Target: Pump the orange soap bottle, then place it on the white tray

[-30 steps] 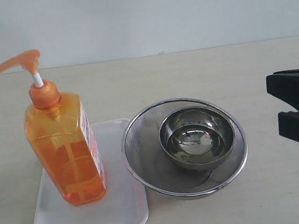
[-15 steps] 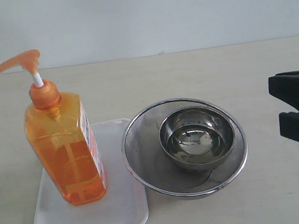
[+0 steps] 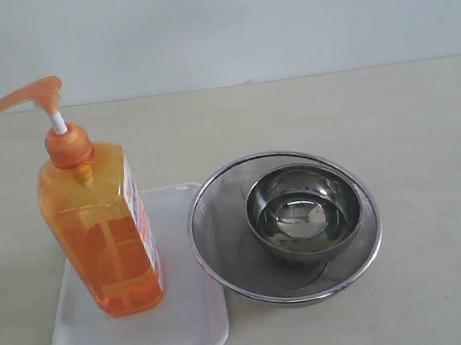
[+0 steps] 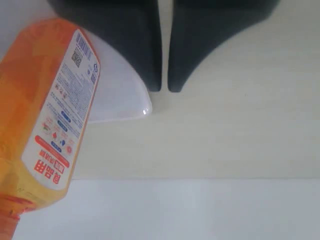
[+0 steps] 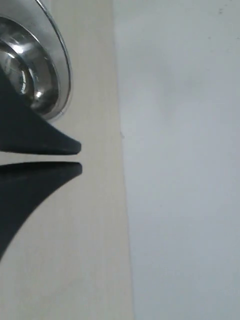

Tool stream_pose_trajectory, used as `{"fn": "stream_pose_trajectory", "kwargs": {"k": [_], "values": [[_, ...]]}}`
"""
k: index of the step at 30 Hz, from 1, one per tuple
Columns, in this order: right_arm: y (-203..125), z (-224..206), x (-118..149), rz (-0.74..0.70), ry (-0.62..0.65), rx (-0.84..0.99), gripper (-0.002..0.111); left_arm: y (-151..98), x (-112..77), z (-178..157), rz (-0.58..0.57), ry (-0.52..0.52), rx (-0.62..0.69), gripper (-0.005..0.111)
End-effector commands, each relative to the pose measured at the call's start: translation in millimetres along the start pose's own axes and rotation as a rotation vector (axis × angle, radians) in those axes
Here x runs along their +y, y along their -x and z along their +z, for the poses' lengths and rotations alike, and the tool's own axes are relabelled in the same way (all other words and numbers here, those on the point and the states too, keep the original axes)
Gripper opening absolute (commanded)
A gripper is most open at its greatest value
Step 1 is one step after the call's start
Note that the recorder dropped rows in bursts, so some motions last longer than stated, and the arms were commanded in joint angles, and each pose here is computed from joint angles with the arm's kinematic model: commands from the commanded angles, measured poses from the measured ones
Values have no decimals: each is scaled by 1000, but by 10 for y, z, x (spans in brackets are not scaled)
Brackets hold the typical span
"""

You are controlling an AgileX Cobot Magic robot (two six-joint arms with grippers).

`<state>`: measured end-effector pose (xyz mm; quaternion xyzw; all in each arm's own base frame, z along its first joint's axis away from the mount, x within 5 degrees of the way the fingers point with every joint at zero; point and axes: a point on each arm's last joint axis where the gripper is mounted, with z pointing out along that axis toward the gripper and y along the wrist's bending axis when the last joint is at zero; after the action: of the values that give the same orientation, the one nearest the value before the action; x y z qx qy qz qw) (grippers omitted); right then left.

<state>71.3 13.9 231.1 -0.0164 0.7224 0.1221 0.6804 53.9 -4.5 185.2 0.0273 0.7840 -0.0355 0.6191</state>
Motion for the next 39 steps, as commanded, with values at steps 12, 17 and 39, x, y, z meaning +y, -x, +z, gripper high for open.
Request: {"fn": "stream_pose_trajectory", "kwargs": {"k": [12, 17, 39], "values": [[-113, -168, -49, 117, -59, -223, 2, -8, 0, 2, -17, 1, -1, 5], [-77, -175, -4, 231, 9, -261, 2, -8, 0, 2, -17, 1, -1, 5], [-470, -174, -149, -1, -183, 177, 2, -8, 0, 2, -17, 1, -1, 5]]}}
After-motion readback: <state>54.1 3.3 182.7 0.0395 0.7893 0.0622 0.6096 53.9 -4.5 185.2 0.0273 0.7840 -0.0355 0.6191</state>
